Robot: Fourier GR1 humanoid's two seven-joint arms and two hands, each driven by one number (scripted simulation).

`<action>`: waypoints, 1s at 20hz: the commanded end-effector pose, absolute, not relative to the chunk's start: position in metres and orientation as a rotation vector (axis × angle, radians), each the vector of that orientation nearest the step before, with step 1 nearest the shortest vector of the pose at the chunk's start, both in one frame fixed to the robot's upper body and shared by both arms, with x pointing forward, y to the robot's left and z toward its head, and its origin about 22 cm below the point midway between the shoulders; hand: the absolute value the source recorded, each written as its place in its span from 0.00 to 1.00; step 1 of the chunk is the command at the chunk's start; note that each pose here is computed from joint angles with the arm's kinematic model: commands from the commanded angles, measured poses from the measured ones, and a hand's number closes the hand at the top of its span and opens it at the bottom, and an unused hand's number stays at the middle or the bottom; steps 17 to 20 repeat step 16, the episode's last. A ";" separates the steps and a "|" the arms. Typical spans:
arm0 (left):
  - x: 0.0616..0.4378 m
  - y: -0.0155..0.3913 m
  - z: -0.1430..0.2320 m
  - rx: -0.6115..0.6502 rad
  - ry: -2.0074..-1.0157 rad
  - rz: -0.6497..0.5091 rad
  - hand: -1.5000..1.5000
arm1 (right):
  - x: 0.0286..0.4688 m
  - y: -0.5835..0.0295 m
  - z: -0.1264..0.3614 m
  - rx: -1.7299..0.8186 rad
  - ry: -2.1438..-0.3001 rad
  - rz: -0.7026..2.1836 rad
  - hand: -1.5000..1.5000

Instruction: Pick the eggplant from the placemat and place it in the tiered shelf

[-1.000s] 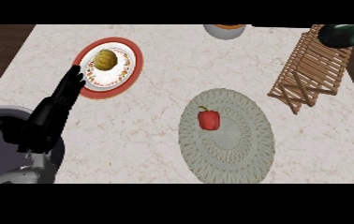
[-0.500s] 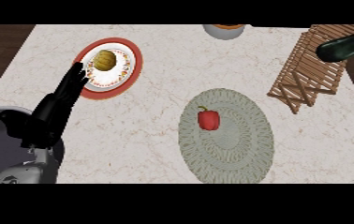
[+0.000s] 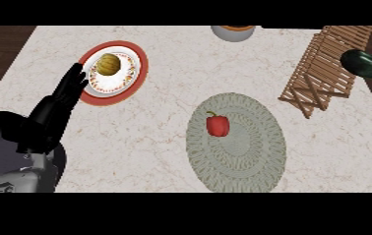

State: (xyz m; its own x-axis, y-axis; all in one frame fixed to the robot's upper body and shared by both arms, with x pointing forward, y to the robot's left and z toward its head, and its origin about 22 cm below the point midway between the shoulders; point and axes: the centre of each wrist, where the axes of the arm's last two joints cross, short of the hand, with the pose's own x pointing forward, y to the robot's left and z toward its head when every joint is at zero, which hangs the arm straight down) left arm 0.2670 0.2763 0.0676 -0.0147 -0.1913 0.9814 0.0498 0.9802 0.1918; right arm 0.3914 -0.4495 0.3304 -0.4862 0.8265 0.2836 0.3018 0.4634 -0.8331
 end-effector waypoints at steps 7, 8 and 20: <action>0.261 0.272 0.059 0.084 -1.568 -0.188 0.50 | 0.331 -0.518 0.386 -0.565 -1.914 0.409 0.00; 0.260 0.275 0.070 0.102 -1.584 -0.196 0.50 | 0.322 -0.532 0.377 -0.527 -1.885 0.369 0.00; 0.264 0.272 0.065 0.068 -1.597 -0.197 0.50 | 0.270 -0.571 0.387 -0.447 -1.829 0.285 0.00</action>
